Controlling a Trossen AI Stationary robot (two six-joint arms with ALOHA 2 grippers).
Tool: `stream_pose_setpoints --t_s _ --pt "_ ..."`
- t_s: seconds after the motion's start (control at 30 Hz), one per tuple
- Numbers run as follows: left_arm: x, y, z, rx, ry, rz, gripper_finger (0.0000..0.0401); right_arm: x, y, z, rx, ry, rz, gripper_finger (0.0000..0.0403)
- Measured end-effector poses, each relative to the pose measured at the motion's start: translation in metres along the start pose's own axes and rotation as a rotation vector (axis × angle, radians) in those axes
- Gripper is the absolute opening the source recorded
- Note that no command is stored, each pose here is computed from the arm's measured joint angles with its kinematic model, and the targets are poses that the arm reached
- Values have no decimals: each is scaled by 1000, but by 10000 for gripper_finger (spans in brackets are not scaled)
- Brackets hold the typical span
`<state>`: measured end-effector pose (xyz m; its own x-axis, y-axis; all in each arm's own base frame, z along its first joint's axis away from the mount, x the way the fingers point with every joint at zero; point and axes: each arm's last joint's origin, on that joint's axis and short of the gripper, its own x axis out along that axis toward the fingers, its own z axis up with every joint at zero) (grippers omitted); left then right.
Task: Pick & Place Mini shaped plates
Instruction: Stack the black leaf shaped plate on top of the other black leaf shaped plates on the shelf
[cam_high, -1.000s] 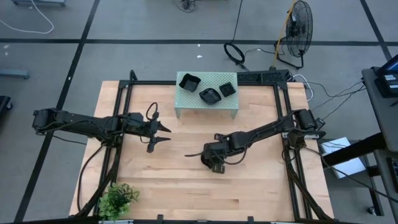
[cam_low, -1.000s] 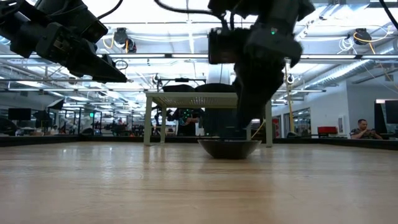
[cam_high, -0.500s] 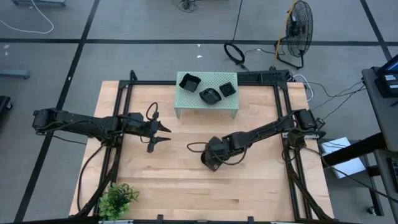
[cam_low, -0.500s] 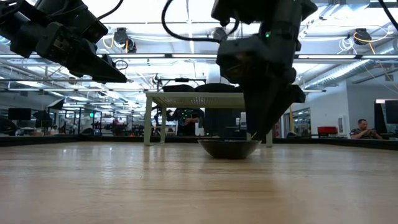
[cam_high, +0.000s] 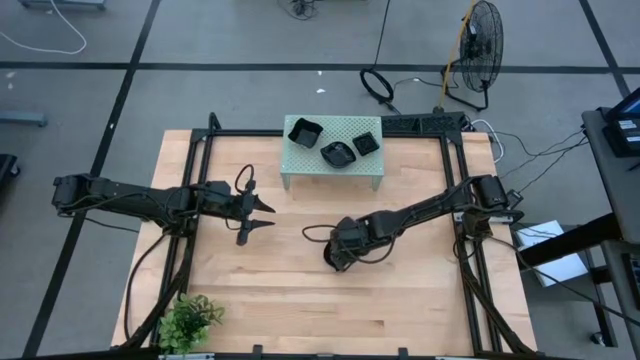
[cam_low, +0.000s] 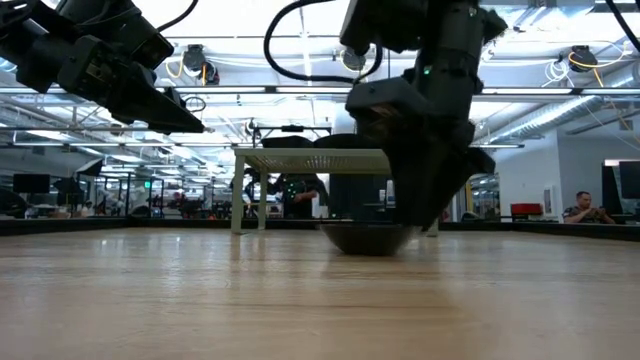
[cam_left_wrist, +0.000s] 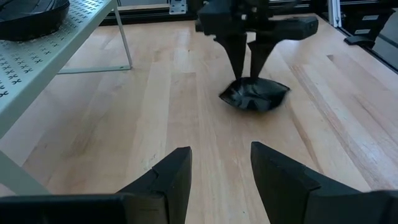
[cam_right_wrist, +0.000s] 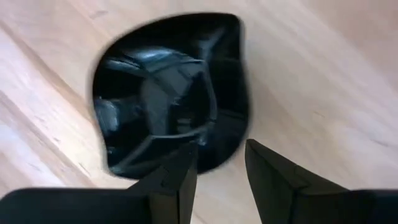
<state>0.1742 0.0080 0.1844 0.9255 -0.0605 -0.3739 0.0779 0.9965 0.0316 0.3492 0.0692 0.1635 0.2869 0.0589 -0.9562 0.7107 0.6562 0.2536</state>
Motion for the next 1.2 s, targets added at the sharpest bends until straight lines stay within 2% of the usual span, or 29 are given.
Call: stream_pose_setpoints --t_s 0.27,0.53,0.77,0.9,1.03,1.13,1.2 --pt "0 0 0 0 0 0 170 19 -13 -7 37 42 74 123" --pt "0 0 0 -1 0 0 170 18 -10 -6 -16 21 112 121" --pt "0 0 0 -3 0 0 170 18 -12 2 -91 -10 125 81" --pt "0 0 0 -2 0 0 170 18 -16 10 -210 -36 123 48" --pt "0 0 0 5 0 0 170 17 -15 16 -457 -82 155 11" --pt "0 0 0 5 0 0 170 17 -12 18 -614 -124 171 4" --pt "0 0 0 5 0 0 170 16 -11 19 -671 -145 177 6"
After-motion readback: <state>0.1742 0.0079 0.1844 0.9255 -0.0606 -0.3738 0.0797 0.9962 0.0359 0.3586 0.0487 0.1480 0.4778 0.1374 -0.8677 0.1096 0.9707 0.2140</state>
